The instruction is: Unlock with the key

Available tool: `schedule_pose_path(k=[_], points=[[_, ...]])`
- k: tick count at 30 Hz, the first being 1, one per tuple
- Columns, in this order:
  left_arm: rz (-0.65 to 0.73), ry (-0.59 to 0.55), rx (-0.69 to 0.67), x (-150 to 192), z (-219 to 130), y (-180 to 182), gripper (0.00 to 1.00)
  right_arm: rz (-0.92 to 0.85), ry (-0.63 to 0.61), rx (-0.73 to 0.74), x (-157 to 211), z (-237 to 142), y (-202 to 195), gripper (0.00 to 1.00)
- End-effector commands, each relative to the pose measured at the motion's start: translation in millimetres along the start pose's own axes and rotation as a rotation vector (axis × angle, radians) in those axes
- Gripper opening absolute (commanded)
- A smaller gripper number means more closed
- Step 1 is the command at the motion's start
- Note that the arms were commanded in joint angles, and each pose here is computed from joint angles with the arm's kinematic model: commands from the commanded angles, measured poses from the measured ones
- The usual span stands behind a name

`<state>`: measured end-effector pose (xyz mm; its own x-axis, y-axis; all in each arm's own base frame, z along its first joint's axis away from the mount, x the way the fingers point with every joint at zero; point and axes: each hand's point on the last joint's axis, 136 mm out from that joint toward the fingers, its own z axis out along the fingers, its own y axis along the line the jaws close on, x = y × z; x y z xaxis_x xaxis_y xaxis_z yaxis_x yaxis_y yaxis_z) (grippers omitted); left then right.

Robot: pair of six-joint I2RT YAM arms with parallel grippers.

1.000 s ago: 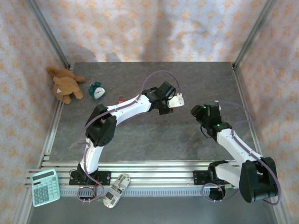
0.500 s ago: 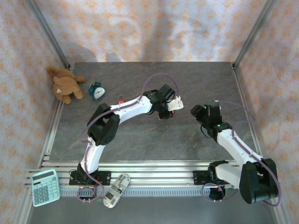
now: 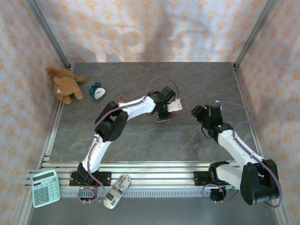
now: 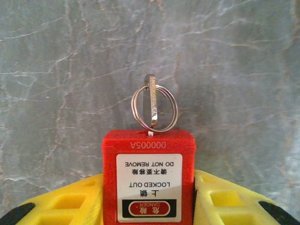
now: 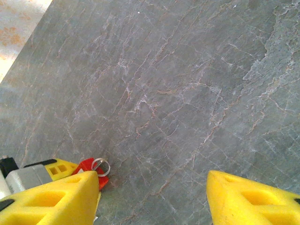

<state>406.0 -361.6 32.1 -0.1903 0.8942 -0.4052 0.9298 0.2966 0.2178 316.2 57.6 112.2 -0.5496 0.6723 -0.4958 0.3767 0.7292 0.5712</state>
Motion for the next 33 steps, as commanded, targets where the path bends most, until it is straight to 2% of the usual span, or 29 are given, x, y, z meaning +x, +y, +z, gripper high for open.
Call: schedule_pose_path(k=[1,7,10,16,19,20,26,31,33], points=[[0.05,0.052,-0.074,9.1,12.8,23.2,0.41,-0.02,-0.006,0.029,1.1,2.6,-9.3,0.62],[0.041,0.072,-0.11,16.7,28.1,53.9,0.44,-0.028,-0.002,0.035,1.1,4.4,-9.5,0.62],[0.048,0.089,-0.113,15.8,31.1,62.0,0.49,-0.033,0.004,0.038,1.6,5.0,-9.2,0.62],[0.033,0.09,-0.169,12.7,20.8,72.5,0.78,-0.033,0.004,0.022,-1.3,1.4,-3.2,0.62],[0.005,0.055,-0.259,4.1,-4.0,85.7,0.97,-0.032,0.002,0.008,-3.0,-1.4,0.6,0.62],[-0.003,0.03,-0.289,0.1,-14.9,89.3,0.99,-0.03,0.006,0.002,-3.0,-2.0,2.4,0.62],[-0.108,-0.103,-0.491,-12.6,-87.2,112.4,1.0,-0.022,0.02,-0.03,-5.1,-5.8,13.5,0.62],[-0.239,-0.172,-0.677,-2.8,-145.3,128.2,1.0,-0.017,0.042,-0.064,-5.4,-7.7,31.7,0.6],[-0.306,-0.212,-0.769,0.6,-181.0,136.1,1.0,-0.034,0.059,-0.066,-2.5,-7.1,41.6,0.59]])
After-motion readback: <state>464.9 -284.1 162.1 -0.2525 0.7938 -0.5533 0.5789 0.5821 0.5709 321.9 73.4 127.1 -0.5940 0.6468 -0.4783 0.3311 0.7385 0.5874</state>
